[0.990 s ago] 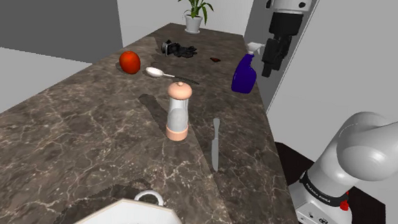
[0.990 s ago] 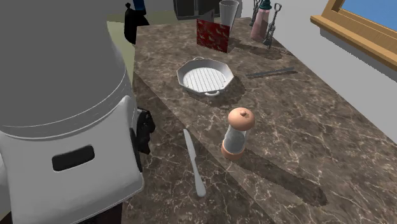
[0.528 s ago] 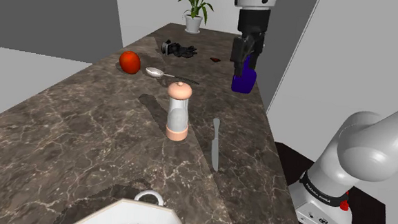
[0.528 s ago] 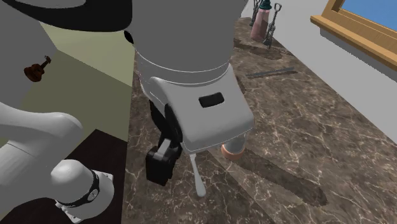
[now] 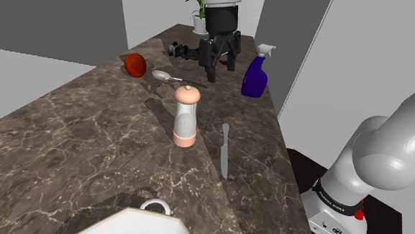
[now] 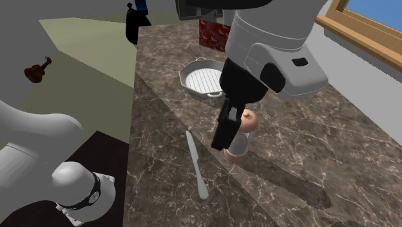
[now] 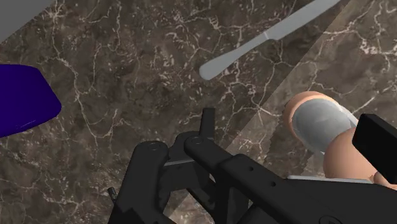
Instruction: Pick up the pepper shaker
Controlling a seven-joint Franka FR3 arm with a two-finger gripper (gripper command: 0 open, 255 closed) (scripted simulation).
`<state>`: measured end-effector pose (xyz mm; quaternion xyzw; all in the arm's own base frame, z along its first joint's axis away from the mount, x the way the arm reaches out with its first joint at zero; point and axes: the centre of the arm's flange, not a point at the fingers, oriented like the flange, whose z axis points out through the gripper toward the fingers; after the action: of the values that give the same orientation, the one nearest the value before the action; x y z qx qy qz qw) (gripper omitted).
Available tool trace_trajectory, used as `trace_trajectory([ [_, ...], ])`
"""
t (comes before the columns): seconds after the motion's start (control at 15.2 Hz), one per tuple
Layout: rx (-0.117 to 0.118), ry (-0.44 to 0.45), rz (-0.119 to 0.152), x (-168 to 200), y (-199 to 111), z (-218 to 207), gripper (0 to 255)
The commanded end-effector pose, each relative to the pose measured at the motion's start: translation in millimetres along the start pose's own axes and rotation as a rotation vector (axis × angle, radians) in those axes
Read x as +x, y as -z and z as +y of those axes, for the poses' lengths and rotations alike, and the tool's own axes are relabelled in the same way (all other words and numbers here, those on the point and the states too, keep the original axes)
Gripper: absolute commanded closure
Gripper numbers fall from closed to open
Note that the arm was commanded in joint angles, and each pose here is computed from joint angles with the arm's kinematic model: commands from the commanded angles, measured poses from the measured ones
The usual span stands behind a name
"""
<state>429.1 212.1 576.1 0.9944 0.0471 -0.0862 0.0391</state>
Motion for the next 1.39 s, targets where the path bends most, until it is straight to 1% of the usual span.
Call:
trace_trajectory([
  [0.0,-0.012,0.000,-0.011,19.7,0.9,-23.1,0],
  [0.4,-0.051,0.006,-0.042,73.8,3.2,-91.1,0],
  [0.46,-0.052,0.006,-0.042,75.0,3.2,-92.8,0],
  [0.92,-0.052,0.006,-0.042,82.1,-36.1,-95.5,0],
  [1.06,-0.052,0.006,-0.042,82.0,-36.1,-95.5,0],
  [1.12,-0.052,0.006,-0.042,82.0,-35.7,-96.2,255],
  [1.32,-0.052,0.006,-0.042,82.1,-35.7,-96.3,255],
])
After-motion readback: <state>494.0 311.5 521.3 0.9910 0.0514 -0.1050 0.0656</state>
